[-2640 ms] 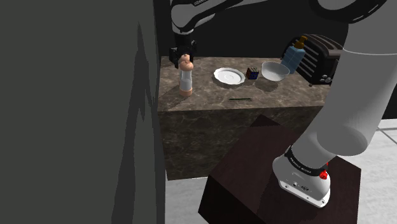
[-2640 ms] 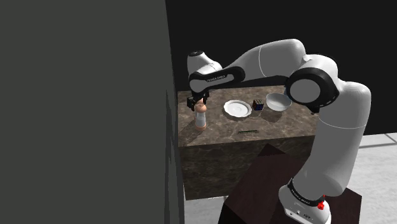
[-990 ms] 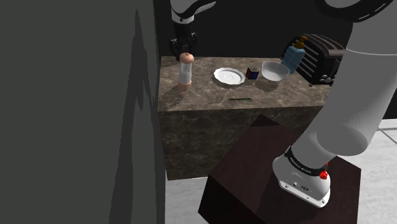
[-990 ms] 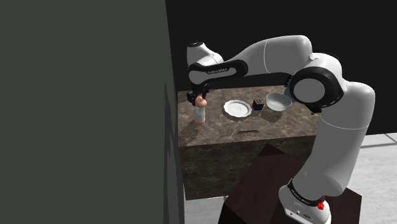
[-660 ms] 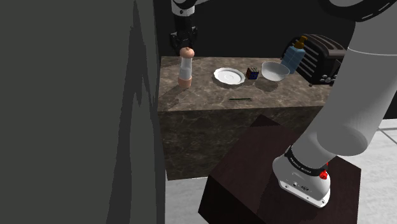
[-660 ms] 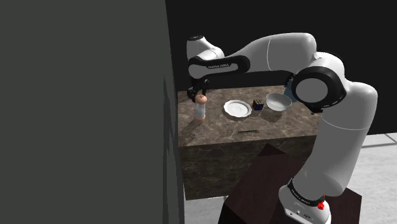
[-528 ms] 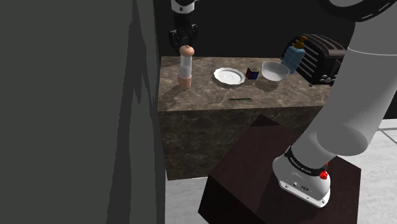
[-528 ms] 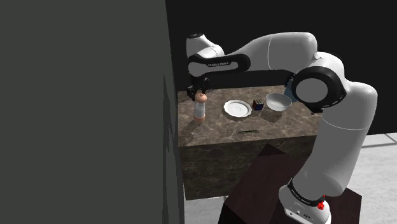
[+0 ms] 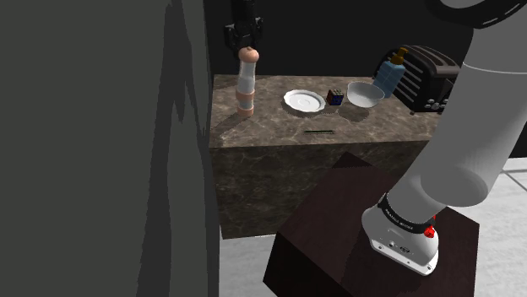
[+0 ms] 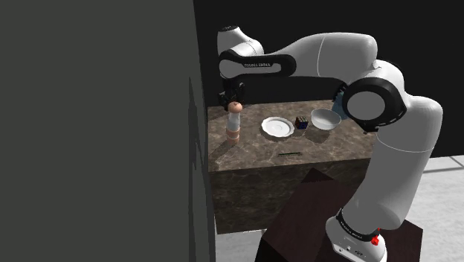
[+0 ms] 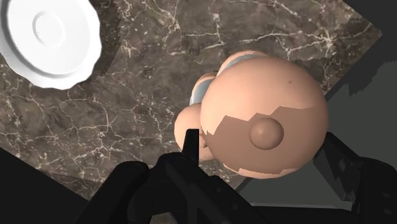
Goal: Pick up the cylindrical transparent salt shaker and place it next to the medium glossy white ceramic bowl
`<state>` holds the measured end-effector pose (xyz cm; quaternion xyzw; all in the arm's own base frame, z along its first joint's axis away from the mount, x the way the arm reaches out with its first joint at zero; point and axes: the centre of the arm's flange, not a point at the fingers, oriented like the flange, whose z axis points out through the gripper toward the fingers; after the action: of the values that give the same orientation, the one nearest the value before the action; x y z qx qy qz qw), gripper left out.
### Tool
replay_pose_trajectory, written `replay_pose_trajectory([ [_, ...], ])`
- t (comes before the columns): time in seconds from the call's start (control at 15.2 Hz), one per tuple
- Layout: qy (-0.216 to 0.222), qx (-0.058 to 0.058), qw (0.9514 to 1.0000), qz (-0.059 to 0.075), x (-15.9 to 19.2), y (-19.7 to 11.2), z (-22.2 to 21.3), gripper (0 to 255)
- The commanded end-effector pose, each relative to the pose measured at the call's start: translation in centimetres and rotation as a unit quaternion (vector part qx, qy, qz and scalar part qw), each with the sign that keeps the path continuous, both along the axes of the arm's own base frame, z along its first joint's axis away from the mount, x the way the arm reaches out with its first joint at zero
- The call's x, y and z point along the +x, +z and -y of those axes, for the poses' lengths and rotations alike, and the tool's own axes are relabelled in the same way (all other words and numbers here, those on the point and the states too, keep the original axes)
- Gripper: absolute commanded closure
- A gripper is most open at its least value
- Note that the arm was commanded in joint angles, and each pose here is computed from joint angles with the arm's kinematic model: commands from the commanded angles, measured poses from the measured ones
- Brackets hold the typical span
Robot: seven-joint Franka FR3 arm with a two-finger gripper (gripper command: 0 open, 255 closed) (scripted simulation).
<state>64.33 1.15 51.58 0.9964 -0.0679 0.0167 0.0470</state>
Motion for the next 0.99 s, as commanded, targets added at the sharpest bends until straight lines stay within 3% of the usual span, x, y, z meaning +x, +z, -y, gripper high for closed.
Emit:
replay_pose_trajectory([
  [0.0, 0.000, 0.000, 1.0000, 0.000, 0.0, 1.2, 0.0, 255],
  [0.92, 0.000, 0.000, 1.0000, 0.000, 0.0, 8.6, 0.0, 255],
])
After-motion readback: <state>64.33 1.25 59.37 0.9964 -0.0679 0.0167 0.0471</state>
